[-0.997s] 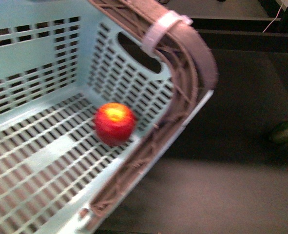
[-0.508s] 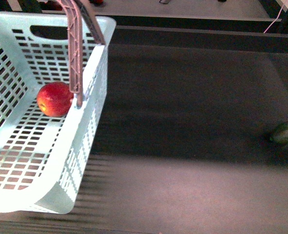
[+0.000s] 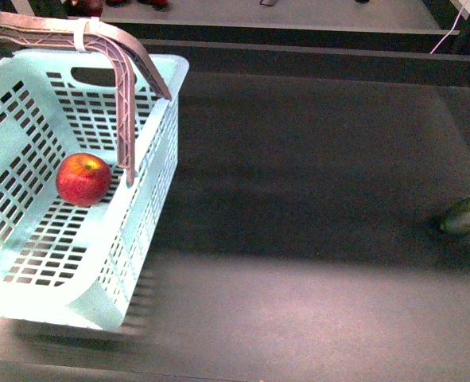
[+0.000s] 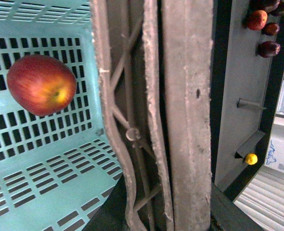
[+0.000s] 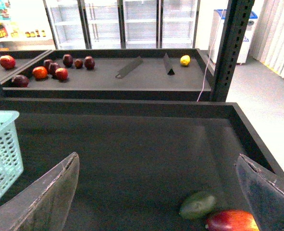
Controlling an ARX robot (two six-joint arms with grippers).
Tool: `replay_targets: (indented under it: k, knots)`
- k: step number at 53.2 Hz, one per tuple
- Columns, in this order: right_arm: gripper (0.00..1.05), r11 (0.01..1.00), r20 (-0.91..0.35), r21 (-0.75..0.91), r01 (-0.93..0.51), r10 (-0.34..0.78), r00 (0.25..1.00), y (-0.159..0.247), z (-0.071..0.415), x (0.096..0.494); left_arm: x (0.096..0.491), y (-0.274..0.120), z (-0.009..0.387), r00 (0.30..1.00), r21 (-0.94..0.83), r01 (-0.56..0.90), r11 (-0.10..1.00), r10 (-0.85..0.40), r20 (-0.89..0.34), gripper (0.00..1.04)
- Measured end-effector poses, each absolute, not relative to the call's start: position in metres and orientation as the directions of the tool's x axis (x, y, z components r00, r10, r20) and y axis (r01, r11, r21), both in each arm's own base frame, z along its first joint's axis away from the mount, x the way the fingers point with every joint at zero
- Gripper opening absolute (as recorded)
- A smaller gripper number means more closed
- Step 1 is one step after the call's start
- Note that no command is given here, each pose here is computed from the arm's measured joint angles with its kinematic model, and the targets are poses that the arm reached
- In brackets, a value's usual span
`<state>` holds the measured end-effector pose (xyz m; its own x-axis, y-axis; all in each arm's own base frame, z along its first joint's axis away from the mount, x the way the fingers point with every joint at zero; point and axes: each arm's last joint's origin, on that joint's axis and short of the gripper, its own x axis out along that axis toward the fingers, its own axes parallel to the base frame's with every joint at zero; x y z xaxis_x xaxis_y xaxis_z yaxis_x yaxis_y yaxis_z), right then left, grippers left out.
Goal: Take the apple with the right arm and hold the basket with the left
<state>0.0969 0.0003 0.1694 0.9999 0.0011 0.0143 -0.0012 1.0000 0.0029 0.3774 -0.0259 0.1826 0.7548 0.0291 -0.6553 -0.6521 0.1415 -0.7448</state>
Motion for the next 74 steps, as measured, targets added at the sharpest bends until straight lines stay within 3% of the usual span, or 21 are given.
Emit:
replay_targets:
  k: [32,38,52,62,72,74]
  knots:
    - [0.96,1.000,0.014,0.003,-0.001,0.001,1.000,0.000,0.169,0.097,0.348,-0.024,0.156,0.715,-0.706,-0.697,0.124,0.048,-0.698,0.18]
    - [0.96,1.000,0.014,0.003,-0.001,0.001,1.000,0.000,0.169,0.097,0.344,-0.024,0.157,0.706,-0.700,-0.706,0.107,0.048,-0.706,0.37]
    - [0.96,1.000,0.014,0.003,-0.001,0.001,1.000,0.000,0.169,0.097,0.316,-0.024,0.192,0.682,-0.674,-0.729,0.115,0.048,-0.730,0.99]
    - [0.96,1.000,0.014,0.003,-0.001,0.001,1.000,0.000,0.169,0.097,0.272,-0.020,0.225,0.708,-0.692,-0.703,0.163,0.071,-0.703,0.98]
    - [0.96,1.000,0.014,0.003,-0.001,0.001,1.000,0.000,0.169,0.097,0.255,-0.030,0.239,0.733,-0.706,-0.666,0.241,0.035,-0.679,0.98]
    - [0.96,1.000,0.014,0.003,-0.001,0.001,1.000,0.000,0.169,0.097,0.256,-0.029,0.234,0.805,-0.756,-0.566,0.328,0.023,-0.593,0.92]
